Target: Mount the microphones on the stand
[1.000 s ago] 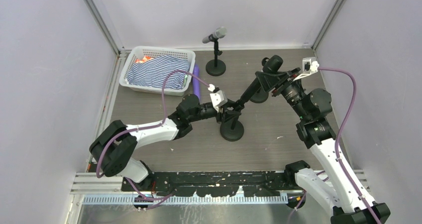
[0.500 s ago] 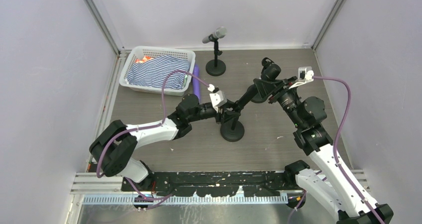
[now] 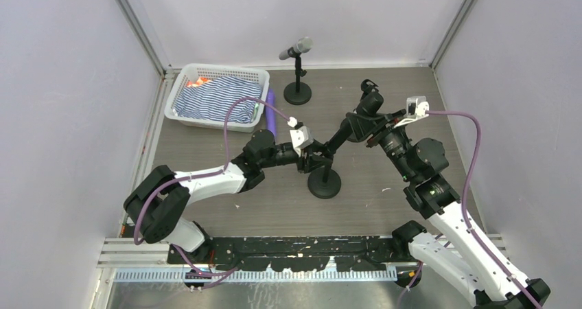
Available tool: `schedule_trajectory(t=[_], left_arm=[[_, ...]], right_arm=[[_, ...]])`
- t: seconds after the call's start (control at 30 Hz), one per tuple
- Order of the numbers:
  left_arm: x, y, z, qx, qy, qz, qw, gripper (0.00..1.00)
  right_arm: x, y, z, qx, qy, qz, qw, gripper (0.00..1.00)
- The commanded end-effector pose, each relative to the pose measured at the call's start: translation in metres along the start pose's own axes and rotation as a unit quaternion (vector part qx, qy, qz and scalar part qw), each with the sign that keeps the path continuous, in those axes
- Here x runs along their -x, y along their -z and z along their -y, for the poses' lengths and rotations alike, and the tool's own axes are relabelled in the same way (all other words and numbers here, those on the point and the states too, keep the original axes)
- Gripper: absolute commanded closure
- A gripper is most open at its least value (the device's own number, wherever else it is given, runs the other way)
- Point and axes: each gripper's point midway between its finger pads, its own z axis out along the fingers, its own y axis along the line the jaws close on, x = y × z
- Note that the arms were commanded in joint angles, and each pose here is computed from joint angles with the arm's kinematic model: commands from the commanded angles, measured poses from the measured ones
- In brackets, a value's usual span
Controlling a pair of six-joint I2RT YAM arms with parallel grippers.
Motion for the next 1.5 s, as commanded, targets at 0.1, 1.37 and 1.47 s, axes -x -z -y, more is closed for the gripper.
schedule_trajectory(t=[0.1,1.37,1.47], left_arm=[[0.032,-0.010,-0.008,0.006,-0.023,0.039,0.999,0.96],[0.029,-0.006,-0.021,0.054,0.003,0.051,0.997,0.24],[0.027,-0.003,-0.021,0.067,0.022,0.058,0.996,0.17]], right_arm=[[-0.101,0.023,0.009,-0.003,0.043,-0.189,0.981,0.99],[-0.084,0.038,0.043,-0.117,0.207,-0.226,0.945,0.99],[-0.078,0.028,0.038,-0.124,0.189,-0.201,0.953,0.99]])
